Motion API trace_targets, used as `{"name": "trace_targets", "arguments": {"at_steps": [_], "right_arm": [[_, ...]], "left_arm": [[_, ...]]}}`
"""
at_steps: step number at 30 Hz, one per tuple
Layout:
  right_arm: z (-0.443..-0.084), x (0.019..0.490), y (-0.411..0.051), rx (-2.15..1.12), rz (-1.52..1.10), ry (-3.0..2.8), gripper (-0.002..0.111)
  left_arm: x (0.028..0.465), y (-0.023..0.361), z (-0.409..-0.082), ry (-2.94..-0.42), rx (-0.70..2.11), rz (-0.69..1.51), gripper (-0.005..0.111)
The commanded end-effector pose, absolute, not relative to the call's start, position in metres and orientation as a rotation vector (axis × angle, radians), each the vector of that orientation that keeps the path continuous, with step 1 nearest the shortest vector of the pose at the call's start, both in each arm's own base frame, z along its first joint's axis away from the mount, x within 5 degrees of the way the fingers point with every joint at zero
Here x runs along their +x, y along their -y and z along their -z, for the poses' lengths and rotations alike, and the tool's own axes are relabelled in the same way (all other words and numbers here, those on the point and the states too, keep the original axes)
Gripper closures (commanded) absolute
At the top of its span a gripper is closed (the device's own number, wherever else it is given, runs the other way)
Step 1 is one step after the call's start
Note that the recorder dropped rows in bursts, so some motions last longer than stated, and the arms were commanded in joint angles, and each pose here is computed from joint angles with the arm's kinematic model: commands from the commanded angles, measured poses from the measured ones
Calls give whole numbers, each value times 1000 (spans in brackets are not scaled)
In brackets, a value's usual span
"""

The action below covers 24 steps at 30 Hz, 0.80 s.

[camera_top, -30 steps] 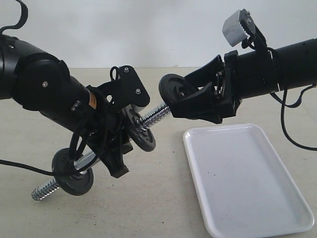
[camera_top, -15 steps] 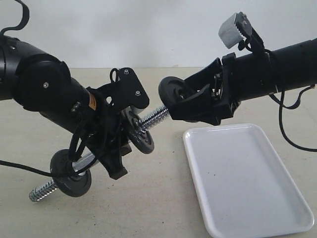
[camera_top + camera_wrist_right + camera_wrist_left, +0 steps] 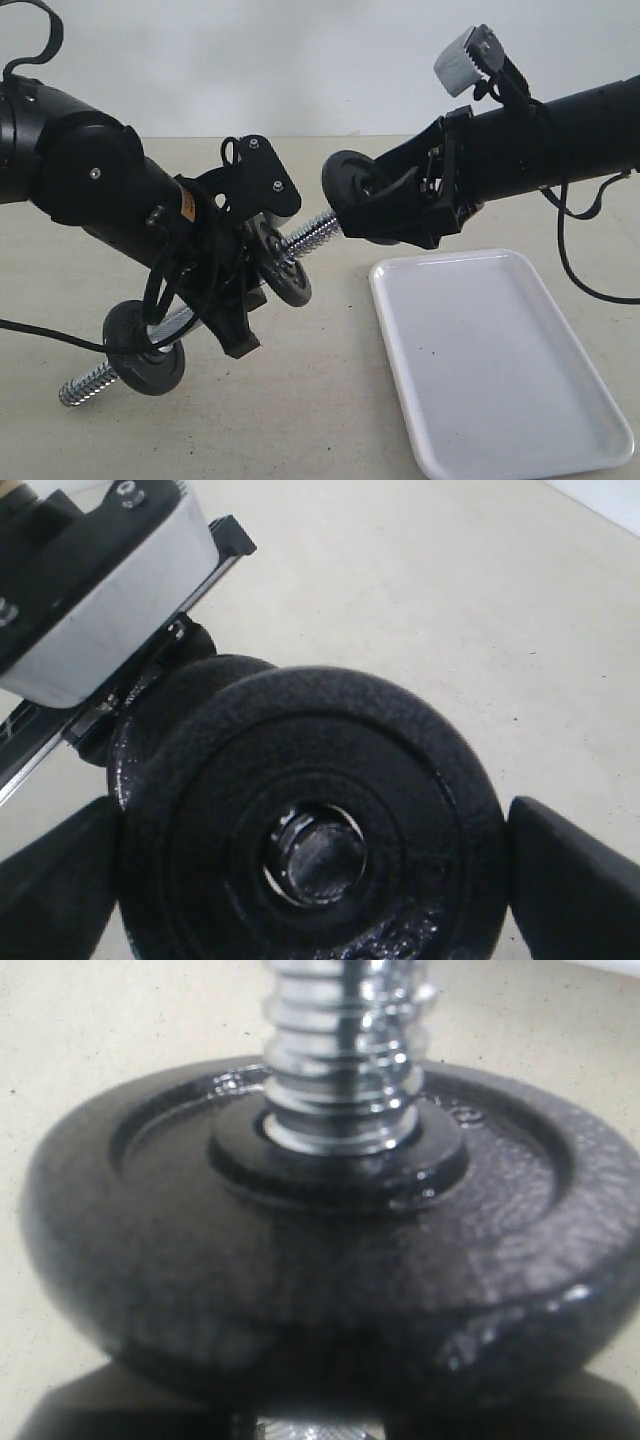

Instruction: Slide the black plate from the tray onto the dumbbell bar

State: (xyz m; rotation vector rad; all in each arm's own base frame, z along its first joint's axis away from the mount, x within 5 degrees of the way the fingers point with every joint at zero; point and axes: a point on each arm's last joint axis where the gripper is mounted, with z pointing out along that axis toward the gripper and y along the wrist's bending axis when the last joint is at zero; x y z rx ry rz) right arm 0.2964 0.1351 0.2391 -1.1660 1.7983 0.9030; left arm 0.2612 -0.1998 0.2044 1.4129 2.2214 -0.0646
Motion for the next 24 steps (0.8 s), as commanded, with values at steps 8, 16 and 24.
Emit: {"name": "trace_targets", "arguments": {"at_steps": [8, 16, 24], "right_arm": [[-253, 281, -143, -1235, -1094, -1674, 108], [-261, 277, -146, -1215, -1187, -1591, 108], [-261, 278, -146, -1215, -1184, -1585, 108]], "left_arm": [[283, 217, -253, -1863, 1105, 142, 102], [283, 217, -254, -1870, 1088, 154, 102], [280, 215, -264, -1842, 1071, 157, 102]]}}
